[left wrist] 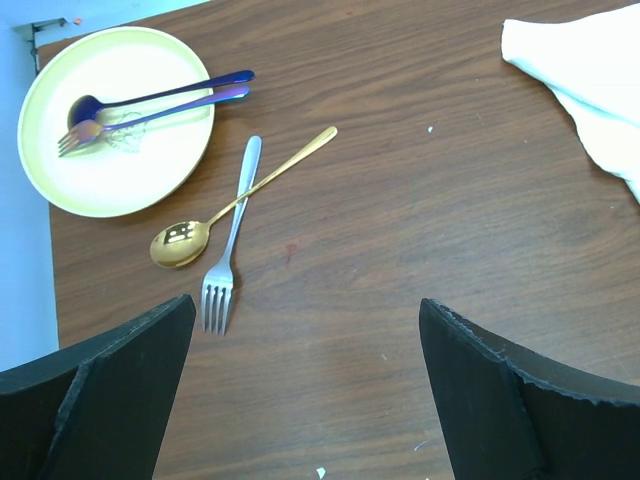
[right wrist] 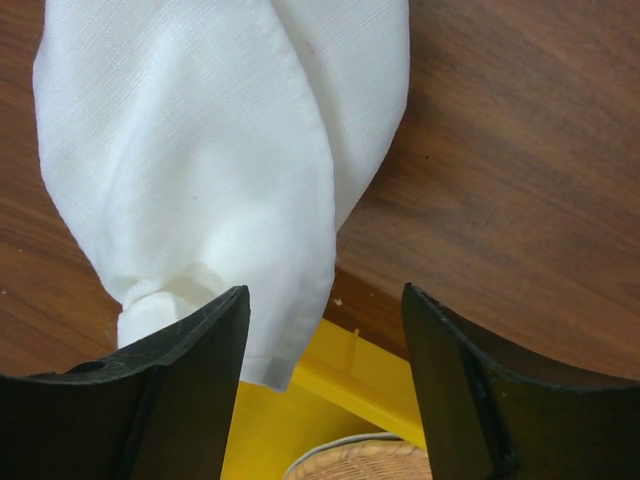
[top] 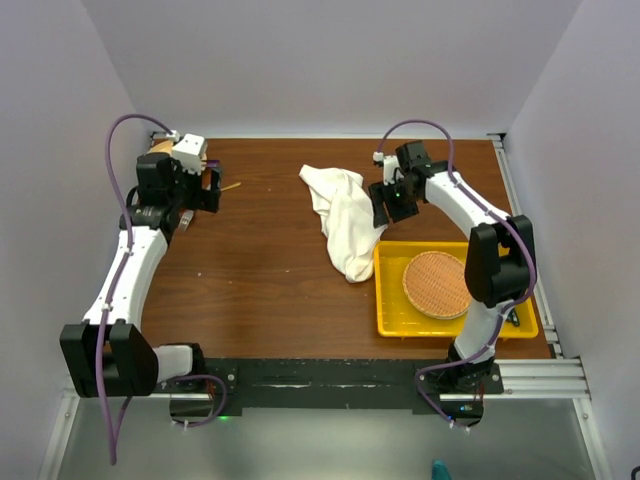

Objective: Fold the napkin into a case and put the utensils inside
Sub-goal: Pick up the crumpled napkin from the center of the board.

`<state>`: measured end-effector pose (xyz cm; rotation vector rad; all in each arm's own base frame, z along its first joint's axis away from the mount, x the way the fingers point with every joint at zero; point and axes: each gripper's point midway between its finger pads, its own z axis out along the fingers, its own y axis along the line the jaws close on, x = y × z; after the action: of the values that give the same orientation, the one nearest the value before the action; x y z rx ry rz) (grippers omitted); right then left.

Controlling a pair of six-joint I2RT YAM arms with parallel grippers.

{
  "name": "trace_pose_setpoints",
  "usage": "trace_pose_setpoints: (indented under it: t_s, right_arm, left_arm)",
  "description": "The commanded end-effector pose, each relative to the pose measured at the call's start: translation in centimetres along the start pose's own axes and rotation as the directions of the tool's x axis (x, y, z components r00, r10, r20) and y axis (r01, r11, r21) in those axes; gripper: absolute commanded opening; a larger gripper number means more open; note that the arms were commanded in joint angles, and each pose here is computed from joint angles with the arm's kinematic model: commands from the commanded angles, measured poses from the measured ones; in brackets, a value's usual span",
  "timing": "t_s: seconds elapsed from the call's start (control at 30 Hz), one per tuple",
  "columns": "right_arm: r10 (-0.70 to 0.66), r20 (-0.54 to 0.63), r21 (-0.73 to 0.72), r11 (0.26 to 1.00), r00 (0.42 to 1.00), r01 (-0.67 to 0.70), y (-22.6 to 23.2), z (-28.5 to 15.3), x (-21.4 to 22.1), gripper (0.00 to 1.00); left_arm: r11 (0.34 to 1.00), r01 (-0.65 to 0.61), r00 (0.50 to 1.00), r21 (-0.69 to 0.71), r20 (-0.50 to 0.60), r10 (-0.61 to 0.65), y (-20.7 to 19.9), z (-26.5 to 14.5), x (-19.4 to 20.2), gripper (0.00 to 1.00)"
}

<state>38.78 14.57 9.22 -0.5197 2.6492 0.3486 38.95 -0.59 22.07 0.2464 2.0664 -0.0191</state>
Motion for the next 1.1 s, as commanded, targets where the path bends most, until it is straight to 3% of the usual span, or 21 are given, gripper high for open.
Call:
trace_pose_setpoints:
  t_s: [0.0, 0.1, 0.13, 0.2, 0.23, 0.37, 0.47, 0.57, 0.7, 0.83, 0.87, 0.97, 1.0, 1.07]
  right_arm:
    - [0.069, -0.040, -0.098, 0.993, 0.997, -0.072, 1.9, -0.8, 1.0, 0.60]
    - [0.079, -0.070, -0.134, 0.987, 0.994, -0.088, 2.5, -0.8, 2.0, 0.49]
    - [0.080, -0.072, -0.150, 0.985, 0.994, -0.090, 2.8, -0.8, 2.1, 0.26]
    - [0.068, -0.060, -0.183, 0.980, 0.996, -0.078, 3.3, -0.8, 1.5, 0.05]
    - [0.058, -0.017, -0.192, 0.980, 0.998, -0.060, 3.5, -1.3, -0.1, 0.00]
    - [-0.014, 0.101, -0.236, 0.971, 0.995, 0.037, 5.0, -1.9, -5.0, 0.00]
    - [-0.190, 0.160, -0.282, 0.931, 0.969, 0.230, 9.3, -2.2, -7.4, 0.00]
    - [-0.395, 0.208, -0.338, 0.829, 0.895, 0.445, 15.5, -2.8, -7.6, 0.00]
    - [-0.648, 0.263, -0.414, 0.594, 0.715, 0.690, 24.0, -5.1, -3.6, 0.00]
    - [-0.806, 0.335, -0.419, 0.337, 0.488, 0.843, 26.1, -9.0, 2.2, 0.00]
    - [-0.809, 0.377, -0.380, 0.308, 0.451, 0.872, 25.9, -11.3, 2.5, 0.00]
    - [-0.850, 0.350, -0.314, 0.289, 0.394, 0.904, 23.2, -13.3, 4.9, 0.00]
    - [-0.859, 0.331, -0.292, 0.301, 0.391, 0.908, 22.2, -13.5, 5.2, 0.00]
    - [-0.864, 0.294, -0.225, 0.353, 0.409, 0.908, 20.0, -14.0, 6.2, 0.00]
  left_arm:
    - [0.999, -0.010, 0.998, -0.033, 0.068, 0.012, 0.4, -1.0, -1.5, 1.00]
    - [0.999, -0.013, 0.998, -0.050, 0.062, 0.016, 0.7, -1.0, -1.4, 1.00]
    - [0.999, -0.012, 0.998, -0.049, 0.064, 0.015, 0.7, -1.0, -1.5, 1.00]
    - [0.999, -0.013, 0.998, -0.047, 0.065, 0.016, 0.7, -1.0, -1.6, 1.00]
    - [0.999, -0.013, 0.998, -0.046, 0.064, 0.016, 0.7, -1.0, -1.6, 1.00]
    - [0.998, 0.003, 0.998, -0.063, 0.059, 0.001, 1.0, -1.0, -1.5, 1.00]
    - [0.999, 0.019, 1.000, -0.042, 0.019, -0.018, 1.0, -0.5, -1.1, 1.00]
    - [0.999, 0.045, 0.999, -0.017, -0.017, -0.045, 0.9, 0.1, -0.7, 1.00]
    - [0.996, 0.086, 0.996, 0.005, -0.029, -0.086, 1.3, 0.4, -0.4, 1.00]
    - [0.992, 0.108, 0.994, 0.068, -0.036, -0.106, 1.1, 0.5, 0.0, 1.00]
    - [0.990, 0.103, 0.994, 0.100, -0.038, -0.100, 0.6, 0.5, 0.1, 1.00]
    - [0.946, 0.034, 0.999, 0.323, -0.005, -0.034, -3.0, 0.1, 0.0, 1.00]
    - [0.906, -0.013, 1.000, 0.423, 0.031, 0.000, -4.8, -0.2, -0.1, 0.98]
    - [0.871, -0.068, 0.997, 0.487, 0.057, 0.046, -6.8, -0.1, 0.3, 0.94]
